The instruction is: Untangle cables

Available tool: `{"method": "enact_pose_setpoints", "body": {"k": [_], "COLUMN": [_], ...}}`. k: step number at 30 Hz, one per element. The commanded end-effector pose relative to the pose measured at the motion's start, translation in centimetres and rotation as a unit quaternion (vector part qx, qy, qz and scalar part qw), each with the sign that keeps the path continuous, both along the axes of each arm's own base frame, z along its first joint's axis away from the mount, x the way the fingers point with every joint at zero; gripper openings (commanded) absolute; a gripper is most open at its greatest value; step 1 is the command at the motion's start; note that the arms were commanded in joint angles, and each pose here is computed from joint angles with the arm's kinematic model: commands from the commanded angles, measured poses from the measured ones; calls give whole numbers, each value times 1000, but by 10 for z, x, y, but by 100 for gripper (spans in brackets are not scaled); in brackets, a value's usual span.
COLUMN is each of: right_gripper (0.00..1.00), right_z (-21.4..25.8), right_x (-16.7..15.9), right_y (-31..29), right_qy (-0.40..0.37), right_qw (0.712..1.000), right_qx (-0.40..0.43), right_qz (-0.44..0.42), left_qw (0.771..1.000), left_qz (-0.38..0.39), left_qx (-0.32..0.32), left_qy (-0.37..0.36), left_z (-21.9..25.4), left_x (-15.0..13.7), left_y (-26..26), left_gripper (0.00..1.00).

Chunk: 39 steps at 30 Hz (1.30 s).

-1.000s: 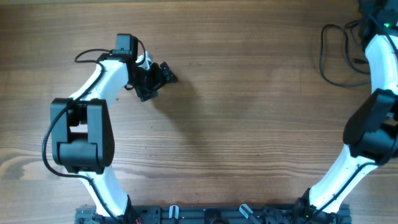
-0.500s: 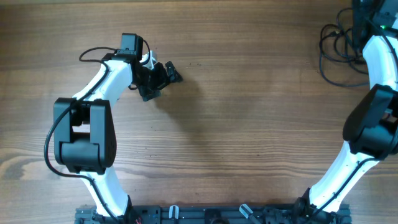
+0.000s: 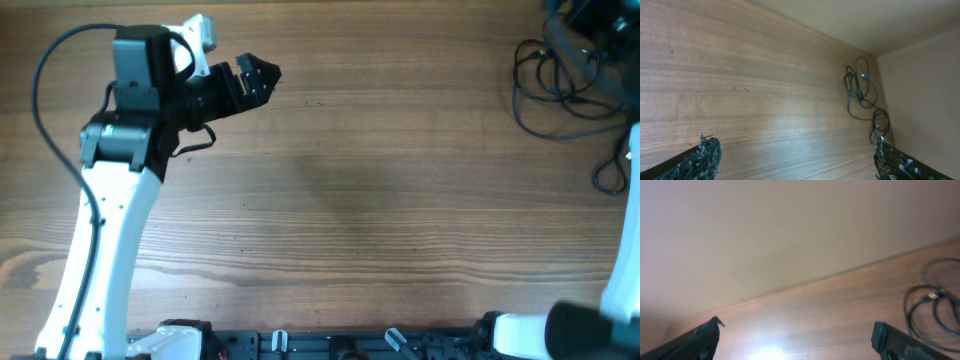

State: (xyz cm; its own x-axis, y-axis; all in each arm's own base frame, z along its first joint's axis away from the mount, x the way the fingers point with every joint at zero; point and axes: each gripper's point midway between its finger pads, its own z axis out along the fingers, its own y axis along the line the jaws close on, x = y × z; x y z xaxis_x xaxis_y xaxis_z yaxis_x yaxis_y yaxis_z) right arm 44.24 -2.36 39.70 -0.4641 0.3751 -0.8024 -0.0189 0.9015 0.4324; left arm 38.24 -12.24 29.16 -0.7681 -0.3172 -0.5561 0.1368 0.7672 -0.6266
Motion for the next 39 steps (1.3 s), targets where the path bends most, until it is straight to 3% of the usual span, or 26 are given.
{"method": "enact_pose_setpoints", "body": {"k": [1, 4, 10, 16, 26, 29, 33, 39], "right_gripper": [100, 100, 100, 100, 100, 100, 100, 100], "right_z": [30, 44, 30, -1, -34, -47, -64, -96], "right_x": [-52, -97, -138, -142, -128, -125, -128, -159], "right_y": [69, 108, 119, 116, 116, 115, 115, 96], "right_qy": [-55, -64, -17, 52, 88, 69, -11, -125], "right_qw": [981, 972, 970, 967, 960, 962, 966, 964], "right_qx": [-121, -126, -117, -119, -132, -137, -148, -182], "right_qz": [143, 186, 214, 217, 231, 225, 213, 149], "left_qw": [1000, 1000, 1000, 1000, 1000, 1000, 1000, 1000], "left_qz": [-3, -3, -3, -3, -3, -3, -3, -3], "left_qx": [10, 10, 10, 10, 10, 10, 10, 10], "left_qy": [-25, -23, -23, -23, -23, -23, -23, -23], "left_z": [14, 13, 12, 12, 12, 12, 12, 12], "left_x": [-5, -4, -4, -4, -4, -4, -4, -4], "left_y": [1, 1, 1, 1, 1, 1, 1, 1], "left_gripper": [100, 100, 100, 100, 100, 100, 100, 100]}}
